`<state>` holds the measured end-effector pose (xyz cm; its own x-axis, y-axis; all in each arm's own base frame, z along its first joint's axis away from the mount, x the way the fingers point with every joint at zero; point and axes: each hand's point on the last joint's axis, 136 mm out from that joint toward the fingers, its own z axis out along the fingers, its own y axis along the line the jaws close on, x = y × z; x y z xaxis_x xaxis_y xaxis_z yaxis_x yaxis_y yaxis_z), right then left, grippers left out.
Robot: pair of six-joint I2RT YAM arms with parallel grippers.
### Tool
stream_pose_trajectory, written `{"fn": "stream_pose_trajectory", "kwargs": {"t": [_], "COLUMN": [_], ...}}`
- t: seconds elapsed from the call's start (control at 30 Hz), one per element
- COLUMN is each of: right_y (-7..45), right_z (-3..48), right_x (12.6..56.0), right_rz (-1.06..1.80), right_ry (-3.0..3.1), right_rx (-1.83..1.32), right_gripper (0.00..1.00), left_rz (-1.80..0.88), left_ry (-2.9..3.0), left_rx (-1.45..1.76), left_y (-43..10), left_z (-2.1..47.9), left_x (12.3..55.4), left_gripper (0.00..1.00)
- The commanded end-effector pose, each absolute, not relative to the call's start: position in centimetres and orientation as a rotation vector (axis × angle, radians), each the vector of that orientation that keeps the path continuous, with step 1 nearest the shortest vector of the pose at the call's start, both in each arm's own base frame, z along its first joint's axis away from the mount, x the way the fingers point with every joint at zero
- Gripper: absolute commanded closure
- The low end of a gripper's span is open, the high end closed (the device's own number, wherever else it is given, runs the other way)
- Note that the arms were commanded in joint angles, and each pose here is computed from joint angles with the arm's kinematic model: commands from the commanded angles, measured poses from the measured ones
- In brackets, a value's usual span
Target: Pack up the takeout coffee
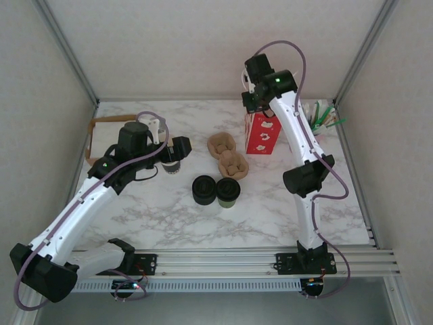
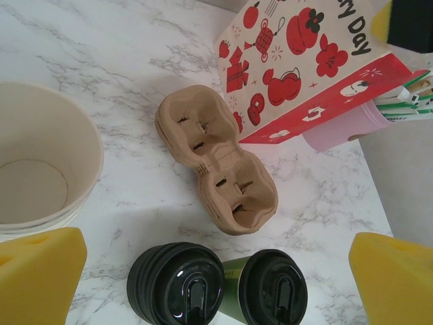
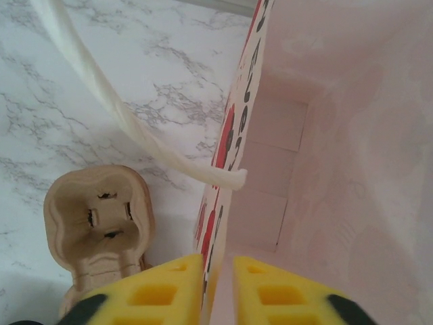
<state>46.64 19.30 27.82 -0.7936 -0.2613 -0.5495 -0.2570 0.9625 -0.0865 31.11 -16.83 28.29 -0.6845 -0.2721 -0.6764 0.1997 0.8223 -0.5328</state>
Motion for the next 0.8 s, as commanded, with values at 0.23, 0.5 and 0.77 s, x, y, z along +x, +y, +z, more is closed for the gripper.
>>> {"fn": "stream_pose_trajectory", "kwargs": {"t": [0.23, 0.5, 0.77], "right_y": [18.8, 16.3, 14.2], "right_z": [30.4, 31.1, 30.6], "right_x": [44.9, 40.4, 33.6], "right_rz": [0.01, -0.057, -0.046], "right_ry": [2.5, 2.557, 2.594], "right_rx": [-0.366, -0.364, -0.341], "right_gripper": [1.0, 1.0, 1.0], "left_rz": [-0.818, -0.858, -0.878], "left_ry": [2.161, 2.156, 2.164], "left_rx": [-0.065, -0.06, -0.05], "left_y": [-17.0, -17.4, -17.9], "left_z": [29.4, 29.3, 28.9], "left_x": [30.7, 30.5, 30.5], "left_gripper": [0.0, 0.0, 0.01]}}
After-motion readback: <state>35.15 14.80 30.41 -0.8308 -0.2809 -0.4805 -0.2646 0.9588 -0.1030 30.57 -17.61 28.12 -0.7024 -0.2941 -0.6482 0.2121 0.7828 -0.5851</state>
